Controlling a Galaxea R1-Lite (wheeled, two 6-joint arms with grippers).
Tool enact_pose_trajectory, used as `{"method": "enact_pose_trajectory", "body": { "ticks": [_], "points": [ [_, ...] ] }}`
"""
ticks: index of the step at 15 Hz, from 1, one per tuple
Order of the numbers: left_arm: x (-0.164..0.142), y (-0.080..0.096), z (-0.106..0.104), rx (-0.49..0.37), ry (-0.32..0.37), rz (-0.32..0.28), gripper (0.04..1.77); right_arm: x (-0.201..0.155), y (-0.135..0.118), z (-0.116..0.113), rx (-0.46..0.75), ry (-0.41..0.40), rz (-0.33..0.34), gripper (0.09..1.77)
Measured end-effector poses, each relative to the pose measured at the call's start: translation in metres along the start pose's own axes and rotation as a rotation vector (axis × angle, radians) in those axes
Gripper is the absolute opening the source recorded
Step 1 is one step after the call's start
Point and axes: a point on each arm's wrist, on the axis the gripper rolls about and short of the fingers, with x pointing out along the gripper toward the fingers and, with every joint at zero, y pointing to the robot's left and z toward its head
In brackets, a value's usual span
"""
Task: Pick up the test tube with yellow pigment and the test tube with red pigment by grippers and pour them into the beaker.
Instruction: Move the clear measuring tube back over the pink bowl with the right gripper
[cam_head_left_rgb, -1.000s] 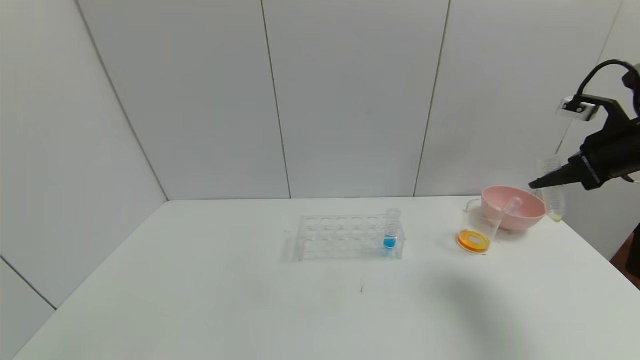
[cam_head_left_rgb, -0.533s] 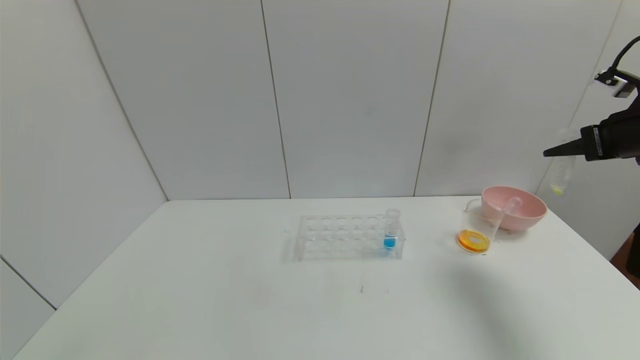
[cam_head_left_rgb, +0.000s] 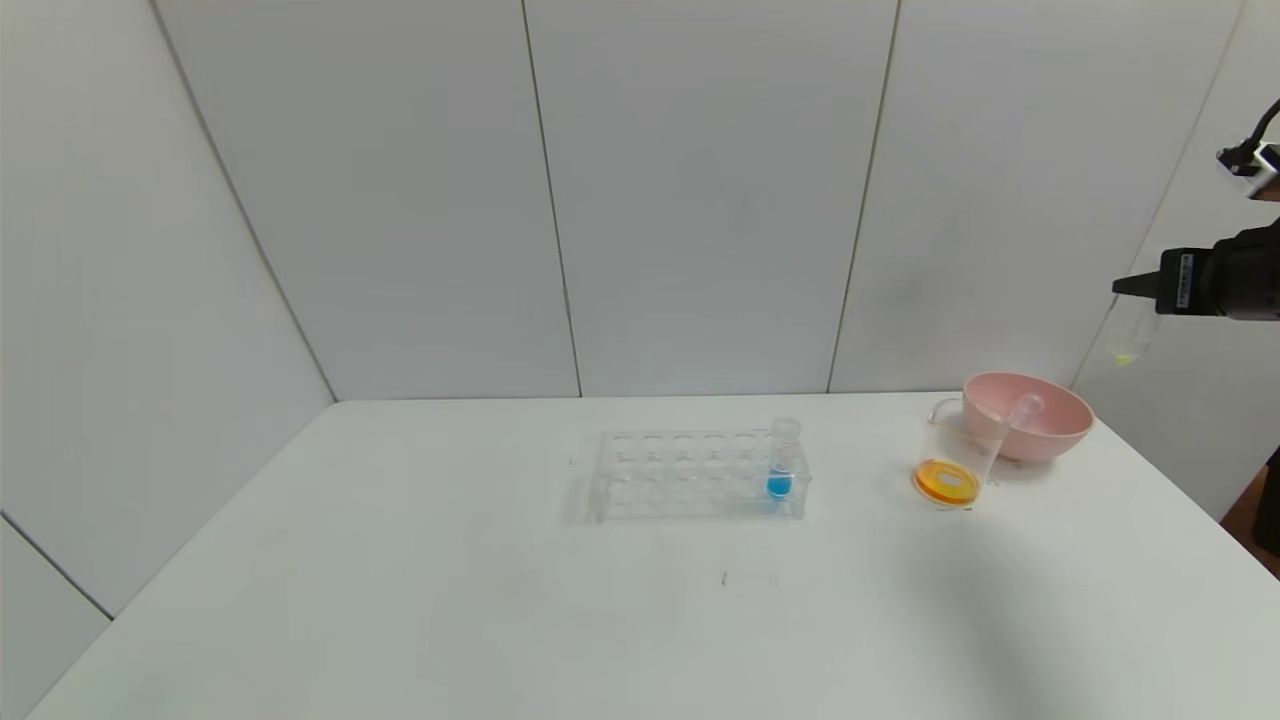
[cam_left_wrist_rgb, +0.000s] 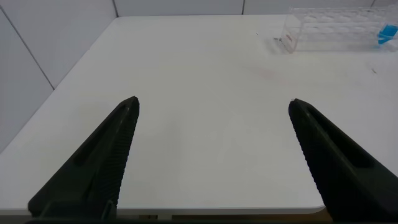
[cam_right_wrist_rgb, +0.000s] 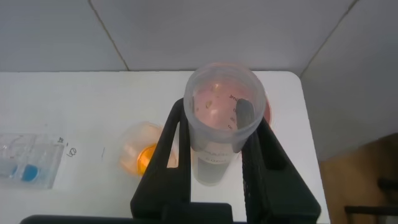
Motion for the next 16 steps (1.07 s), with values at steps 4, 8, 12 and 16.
{"method": "enact_pose_trajectory", "body": {
  "ticks": [4, 8, 12, 16],
  "points": [
    [0.000, 0.000, 0.000, 0.000, 0.000, 0.000, 1.72, 0.005, -0.002, 0.004, 0.074, -0.092, -0.050, 0.53],
    [0.000, 0.000, 0.000, 0.000, 0.000, 0.000, 1.72, 0.026, -0.007, 0.003, 0.051, -0.281, -0.132, 0.53],
    [0.000, 0.000, 0.000, 0.000, 0.000, 0.000, 1.72, 0.059, -0.015, -0.025, 0.052, -0.231, -0.162, 0.53],
    [0.000, 0.000, 0.000, 0.000, 0.000, 0.000, 1.72, 0.094, -0.022, -0.043, 0.050, -0.277, -0.191, 0.53]
  ]
}}
